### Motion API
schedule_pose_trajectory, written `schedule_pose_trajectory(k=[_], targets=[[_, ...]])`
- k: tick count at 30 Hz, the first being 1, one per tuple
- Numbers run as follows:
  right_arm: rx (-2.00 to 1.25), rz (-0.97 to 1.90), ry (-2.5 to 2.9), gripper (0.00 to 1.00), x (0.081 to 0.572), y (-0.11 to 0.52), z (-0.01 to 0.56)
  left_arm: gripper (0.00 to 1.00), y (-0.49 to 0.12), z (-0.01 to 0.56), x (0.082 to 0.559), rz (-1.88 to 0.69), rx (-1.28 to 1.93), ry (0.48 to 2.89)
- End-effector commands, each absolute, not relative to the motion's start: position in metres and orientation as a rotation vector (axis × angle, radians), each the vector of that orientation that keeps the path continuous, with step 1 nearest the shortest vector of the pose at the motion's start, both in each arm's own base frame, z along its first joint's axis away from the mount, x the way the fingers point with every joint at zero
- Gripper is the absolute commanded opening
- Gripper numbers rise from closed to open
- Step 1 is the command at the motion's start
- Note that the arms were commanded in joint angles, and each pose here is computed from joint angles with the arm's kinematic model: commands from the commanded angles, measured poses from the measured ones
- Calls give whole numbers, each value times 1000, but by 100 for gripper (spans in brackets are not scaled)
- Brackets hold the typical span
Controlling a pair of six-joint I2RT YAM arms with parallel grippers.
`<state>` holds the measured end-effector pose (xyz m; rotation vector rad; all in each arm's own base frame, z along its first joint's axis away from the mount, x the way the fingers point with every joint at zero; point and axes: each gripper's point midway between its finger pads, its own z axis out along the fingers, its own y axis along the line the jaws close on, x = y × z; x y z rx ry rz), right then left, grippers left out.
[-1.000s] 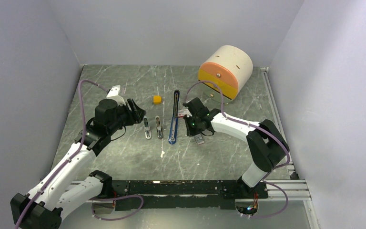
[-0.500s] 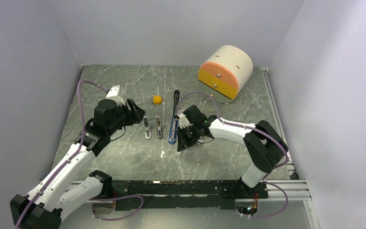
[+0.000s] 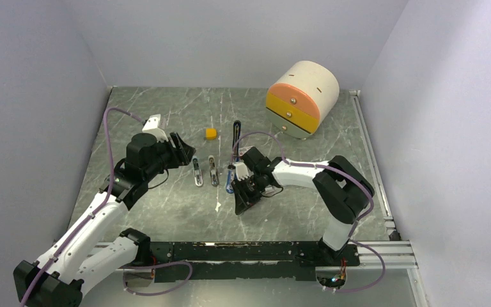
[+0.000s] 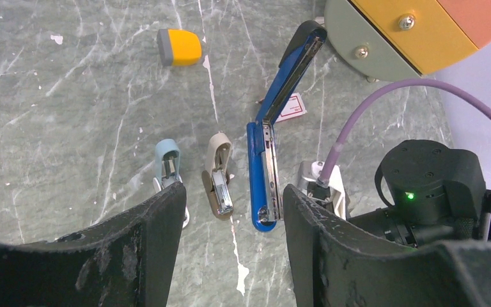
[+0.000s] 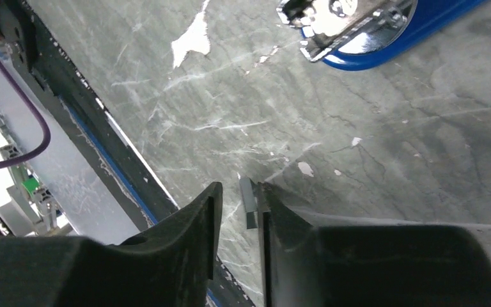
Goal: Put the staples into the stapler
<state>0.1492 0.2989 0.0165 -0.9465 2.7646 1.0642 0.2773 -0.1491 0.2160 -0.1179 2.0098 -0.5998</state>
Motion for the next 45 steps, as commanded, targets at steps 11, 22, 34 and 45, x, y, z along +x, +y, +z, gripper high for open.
schedule_pose_trajectory(k=[11,22,34,45], targets=[[-532,518,2655,60,212,274,47,62,-147,222,277,-596,-128,1988],[-133,67,2622,62,181,269,37,62,-138,229,268,-575,-149,1986],[-210,7,2671,60,171,288,18,62,-118,228,262,-484,-211,1984],[-256,-59,2732,43,150,256,11,62,-117,221,263,-477,-229,1998]])
